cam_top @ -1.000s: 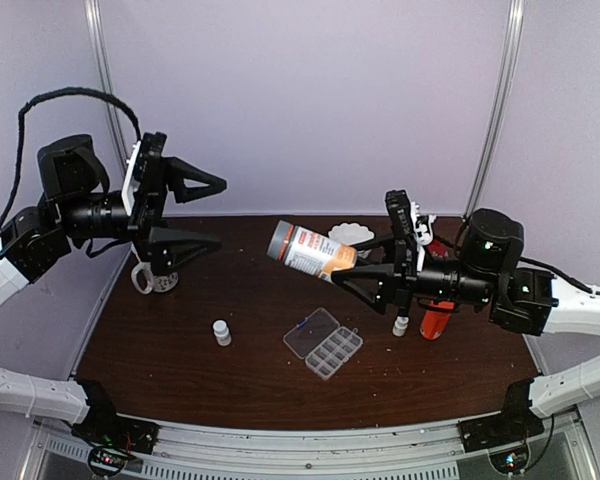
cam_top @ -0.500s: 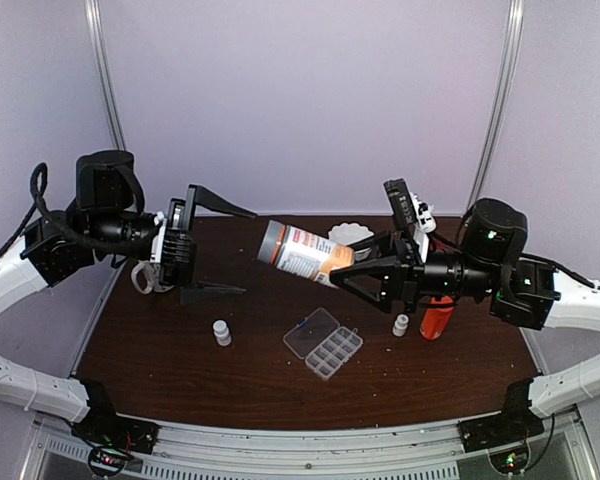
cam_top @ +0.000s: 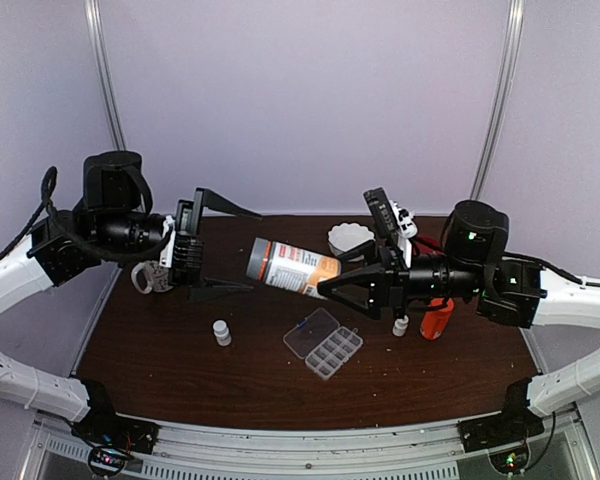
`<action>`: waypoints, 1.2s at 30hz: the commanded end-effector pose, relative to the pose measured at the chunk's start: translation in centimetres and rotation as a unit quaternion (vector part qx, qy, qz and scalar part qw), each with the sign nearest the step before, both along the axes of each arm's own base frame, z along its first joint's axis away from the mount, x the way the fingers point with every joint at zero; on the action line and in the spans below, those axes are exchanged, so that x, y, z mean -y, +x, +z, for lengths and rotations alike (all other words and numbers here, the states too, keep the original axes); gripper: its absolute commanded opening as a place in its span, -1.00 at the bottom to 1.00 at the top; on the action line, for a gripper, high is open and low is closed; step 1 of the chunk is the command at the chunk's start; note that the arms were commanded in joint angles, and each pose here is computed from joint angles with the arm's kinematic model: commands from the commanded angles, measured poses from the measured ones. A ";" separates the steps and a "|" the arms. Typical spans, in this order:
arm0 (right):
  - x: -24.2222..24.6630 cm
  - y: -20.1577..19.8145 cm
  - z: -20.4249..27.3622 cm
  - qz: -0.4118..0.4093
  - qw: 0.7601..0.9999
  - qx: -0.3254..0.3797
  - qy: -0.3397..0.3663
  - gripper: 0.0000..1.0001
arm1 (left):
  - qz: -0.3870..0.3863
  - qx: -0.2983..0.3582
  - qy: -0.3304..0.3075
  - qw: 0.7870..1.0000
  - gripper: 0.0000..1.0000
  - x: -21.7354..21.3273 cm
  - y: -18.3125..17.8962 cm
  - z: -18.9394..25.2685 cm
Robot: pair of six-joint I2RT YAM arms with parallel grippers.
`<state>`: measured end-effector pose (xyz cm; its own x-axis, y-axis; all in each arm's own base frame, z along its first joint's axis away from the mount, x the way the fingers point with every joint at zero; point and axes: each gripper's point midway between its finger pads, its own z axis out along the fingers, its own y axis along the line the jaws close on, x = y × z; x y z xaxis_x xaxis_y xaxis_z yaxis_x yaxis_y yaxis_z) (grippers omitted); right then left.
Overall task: Sort the pills into containers
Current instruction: Unscrew the lid of the pill bottle from the pill bottle.
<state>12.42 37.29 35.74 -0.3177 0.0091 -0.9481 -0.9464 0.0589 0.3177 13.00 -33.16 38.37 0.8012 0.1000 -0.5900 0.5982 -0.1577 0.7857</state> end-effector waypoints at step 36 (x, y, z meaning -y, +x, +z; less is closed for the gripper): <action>1.5 2.0 2.8 -0.078 0.972 0.219 -0.027 -1.00 | -0.001 -0.371 -0.029 0.928 -0.60 0.5 -2.0 6.1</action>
